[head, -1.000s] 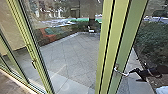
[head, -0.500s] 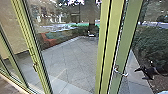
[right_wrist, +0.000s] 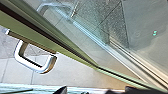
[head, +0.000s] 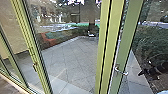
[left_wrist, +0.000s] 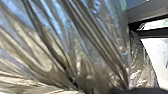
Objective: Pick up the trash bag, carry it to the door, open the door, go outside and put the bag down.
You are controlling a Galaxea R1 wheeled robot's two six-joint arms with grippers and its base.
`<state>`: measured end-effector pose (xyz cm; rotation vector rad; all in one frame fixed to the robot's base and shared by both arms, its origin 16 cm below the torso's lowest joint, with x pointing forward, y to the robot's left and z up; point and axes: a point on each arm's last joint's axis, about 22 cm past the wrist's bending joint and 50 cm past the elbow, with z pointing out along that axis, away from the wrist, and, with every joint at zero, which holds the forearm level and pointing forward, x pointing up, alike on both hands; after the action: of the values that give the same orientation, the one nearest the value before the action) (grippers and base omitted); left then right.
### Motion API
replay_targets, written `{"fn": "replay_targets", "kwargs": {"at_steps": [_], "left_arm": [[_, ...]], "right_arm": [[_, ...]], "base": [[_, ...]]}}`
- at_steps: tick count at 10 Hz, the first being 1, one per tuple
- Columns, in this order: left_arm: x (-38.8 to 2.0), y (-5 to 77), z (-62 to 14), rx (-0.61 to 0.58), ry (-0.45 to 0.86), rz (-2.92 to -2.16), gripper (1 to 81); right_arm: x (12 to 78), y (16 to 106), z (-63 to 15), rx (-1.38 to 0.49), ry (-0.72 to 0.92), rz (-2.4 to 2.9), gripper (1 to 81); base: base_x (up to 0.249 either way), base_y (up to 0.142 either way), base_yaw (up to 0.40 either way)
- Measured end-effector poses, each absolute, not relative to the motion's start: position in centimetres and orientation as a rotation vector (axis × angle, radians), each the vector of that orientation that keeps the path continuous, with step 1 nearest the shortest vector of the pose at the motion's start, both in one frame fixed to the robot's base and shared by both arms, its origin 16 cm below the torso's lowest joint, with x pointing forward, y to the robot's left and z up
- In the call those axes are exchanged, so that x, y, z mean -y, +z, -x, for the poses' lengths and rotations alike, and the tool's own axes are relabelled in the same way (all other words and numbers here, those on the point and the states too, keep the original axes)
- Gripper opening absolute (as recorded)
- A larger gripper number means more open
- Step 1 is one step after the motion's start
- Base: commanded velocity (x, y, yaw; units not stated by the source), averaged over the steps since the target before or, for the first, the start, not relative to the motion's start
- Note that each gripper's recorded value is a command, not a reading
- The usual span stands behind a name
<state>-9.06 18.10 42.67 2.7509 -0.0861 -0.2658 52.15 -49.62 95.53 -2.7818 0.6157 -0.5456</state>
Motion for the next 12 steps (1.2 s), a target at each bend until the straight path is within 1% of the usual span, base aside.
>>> {"fn": "replay_targets", "kwargs": {"at_steps": [2, 4, 8, 11, 12], "left_arm": [[-18.2, 42.6, 8.6, 0.118, -0.272, -2.75, 1.0], [-18.2, 42.6, 8.5, 0.123, -0.271, -2.749, 1.0], [-18.1, 42.6, 8.6, 0.124, -0.273, -2.749, 1.0], [-17.5, 42.7, 8.6, 0.125, -0.273, -2.741, 1.0], [-17.5, 42.7, 8.5, 0.14, -0.278, -2.74, 1.0]], "right_arm": [[52.8, 97.1, -50.9, -0.467, -0.57, 2.955, 81.1], [55.8, 98.0, -50.1, -0.349, -0.594, 3.077, 81.1], [60.9, 98.9, -50.5, -0.226, -0.679, 3.263, 81.1], [62.9, 99.5, -50.6, -0.045, -0.716, 3.367, 81.1], [64.2, 99.8, -49.8, -0.044, -0.722, 3.396, 81.1]], "base": [[0.0, 0.0, 0.0], [0.0, 0.0, 0.0], [0.0, 0.0, 0.0], [0.0, 0.0, 0.0], [0.0, 0.0, 0.0]]}}
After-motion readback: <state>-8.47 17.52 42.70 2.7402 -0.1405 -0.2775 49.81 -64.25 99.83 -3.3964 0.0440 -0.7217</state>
